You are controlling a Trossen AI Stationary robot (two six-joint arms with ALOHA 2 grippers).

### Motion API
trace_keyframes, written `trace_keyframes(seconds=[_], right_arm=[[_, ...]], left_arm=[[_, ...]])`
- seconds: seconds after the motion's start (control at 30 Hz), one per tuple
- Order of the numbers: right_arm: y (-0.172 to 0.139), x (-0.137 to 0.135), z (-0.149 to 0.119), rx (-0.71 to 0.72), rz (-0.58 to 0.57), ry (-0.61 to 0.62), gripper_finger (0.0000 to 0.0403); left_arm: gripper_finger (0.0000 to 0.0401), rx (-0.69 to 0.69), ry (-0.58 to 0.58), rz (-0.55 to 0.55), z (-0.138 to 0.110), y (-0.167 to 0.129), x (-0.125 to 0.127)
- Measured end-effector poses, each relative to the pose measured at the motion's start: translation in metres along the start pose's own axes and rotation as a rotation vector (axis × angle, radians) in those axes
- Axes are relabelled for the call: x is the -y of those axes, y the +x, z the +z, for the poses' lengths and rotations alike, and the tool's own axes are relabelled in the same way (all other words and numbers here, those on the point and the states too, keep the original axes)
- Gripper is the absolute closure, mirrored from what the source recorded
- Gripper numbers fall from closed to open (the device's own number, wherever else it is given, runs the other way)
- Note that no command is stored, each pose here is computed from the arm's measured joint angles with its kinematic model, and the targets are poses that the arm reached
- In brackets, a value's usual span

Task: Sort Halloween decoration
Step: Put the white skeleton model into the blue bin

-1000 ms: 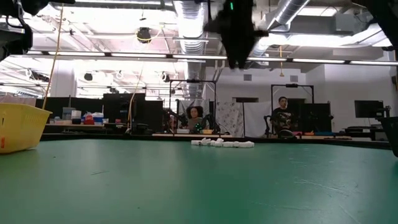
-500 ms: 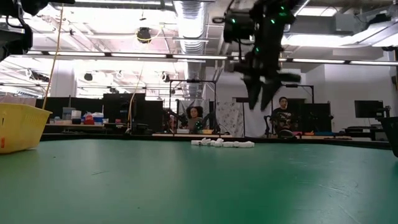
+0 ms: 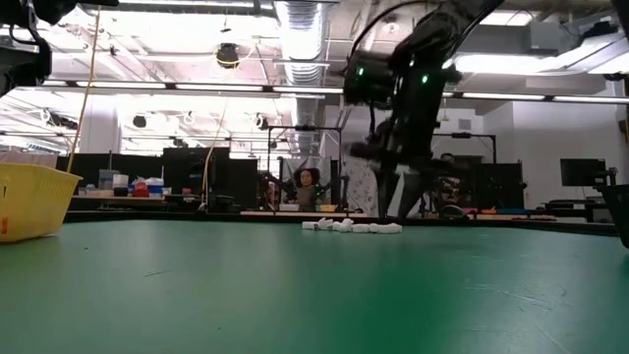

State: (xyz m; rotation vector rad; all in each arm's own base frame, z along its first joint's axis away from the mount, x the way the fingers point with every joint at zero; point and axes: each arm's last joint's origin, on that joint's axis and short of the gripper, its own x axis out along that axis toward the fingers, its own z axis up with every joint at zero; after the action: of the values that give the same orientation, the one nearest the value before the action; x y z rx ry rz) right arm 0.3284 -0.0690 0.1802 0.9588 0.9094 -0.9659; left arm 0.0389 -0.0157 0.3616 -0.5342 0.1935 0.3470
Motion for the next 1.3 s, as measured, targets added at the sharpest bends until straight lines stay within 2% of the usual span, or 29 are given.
trace_keyframes(seconds=[0.23, 0.43, 0.8, 0.87, 1.07, 1.3], right_arm=[[0.023, -0.001, -0.002, -0.027, -0.036, 0.008, 0.0275], [0.025, 0.000, -0.002, -0.031, -0.048, 0.020, 0.0286], [0.025, 0.002, -0.001, -0.033, -0.063, 0.021, 0.0392], [0.025, 0.002, -0.001, -0.031, -0.065, 0.017, 0.0397], [0.017, -0.007, 0.003, -0.029, -0.067, -0.050, 0.0400], [-0.016, -0.038, 0.015, 0.055, 0.011, -0.144, 0.0402]], left_arm=[[0.0175, -0.002, -0.001, 0.000, 0.000, 0.000, 0.000], [0.0175, -0.005, 0.000, -0.001, 0.000, 0.000, 0.000], [0.0175, -0.005, 0.002, -0.001, 0.000, 0.000, 0.000], [0.0175, -0.005, 0.001, 0.000, 0.000, 0.000, 0.000], [0.0175, -0.005, 0.002, -0.001, 0.000, 0.000, 0.000], [0.0175, -0.004, 0.002, 0.000, 0.000, 0.000, 0.000]])
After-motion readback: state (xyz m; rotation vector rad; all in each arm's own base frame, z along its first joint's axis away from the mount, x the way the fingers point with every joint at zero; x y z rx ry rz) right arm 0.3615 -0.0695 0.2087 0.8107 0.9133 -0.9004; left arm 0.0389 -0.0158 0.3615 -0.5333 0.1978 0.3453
